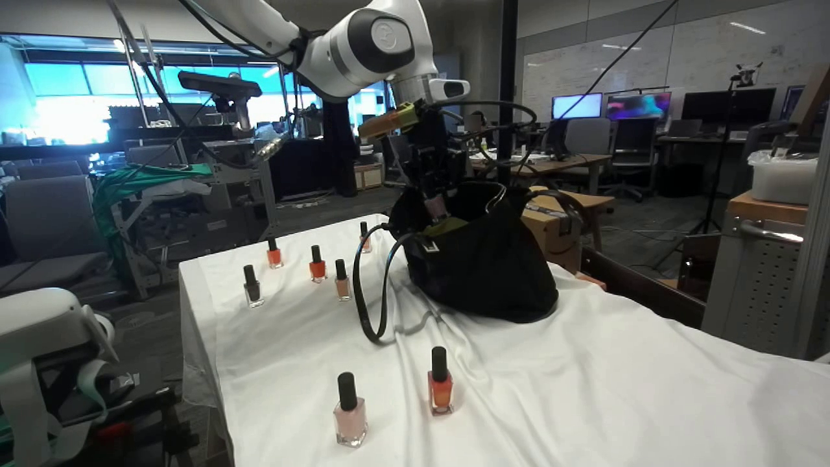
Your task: Put all the nail polish bottles into the bag
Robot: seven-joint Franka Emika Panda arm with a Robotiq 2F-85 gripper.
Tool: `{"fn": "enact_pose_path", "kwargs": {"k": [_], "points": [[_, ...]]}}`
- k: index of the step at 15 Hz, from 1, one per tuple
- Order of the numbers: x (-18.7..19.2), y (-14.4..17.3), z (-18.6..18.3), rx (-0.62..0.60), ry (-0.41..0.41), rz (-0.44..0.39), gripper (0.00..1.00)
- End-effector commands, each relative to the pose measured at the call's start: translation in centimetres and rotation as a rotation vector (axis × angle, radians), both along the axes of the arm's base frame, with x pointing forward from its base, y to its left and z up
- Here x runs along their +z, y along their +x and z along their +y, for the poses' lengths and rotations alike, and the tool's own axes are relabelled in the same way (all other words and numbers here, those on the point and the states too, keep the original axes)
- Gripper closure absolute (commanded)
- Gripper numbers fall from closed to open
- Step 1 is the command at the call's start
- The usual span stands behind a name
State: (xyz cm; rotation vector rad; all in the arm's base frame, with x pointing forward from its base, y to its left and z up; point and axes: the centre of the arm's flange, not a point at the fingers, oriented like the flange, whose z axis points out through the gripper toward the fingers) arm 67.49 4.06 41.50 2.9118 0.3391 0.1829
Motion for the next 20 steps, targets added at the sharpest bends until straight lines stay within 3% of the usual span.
{"fn": "enact_pose_path", "kwargs": {"k": [1,4,5,20], "points": [[1.5,1.4,0.1,-0.021,0.006,-0.047,0.22],[2.3,1.2,-0.2,-0.028,0.003,-0.054,0.02],[2.5,1.0,-0.3,-0.034,0.002,-0.044,0.00],[2.3,-8.0,3.2,-0.198,-0.001,0.047,0.00]]}}
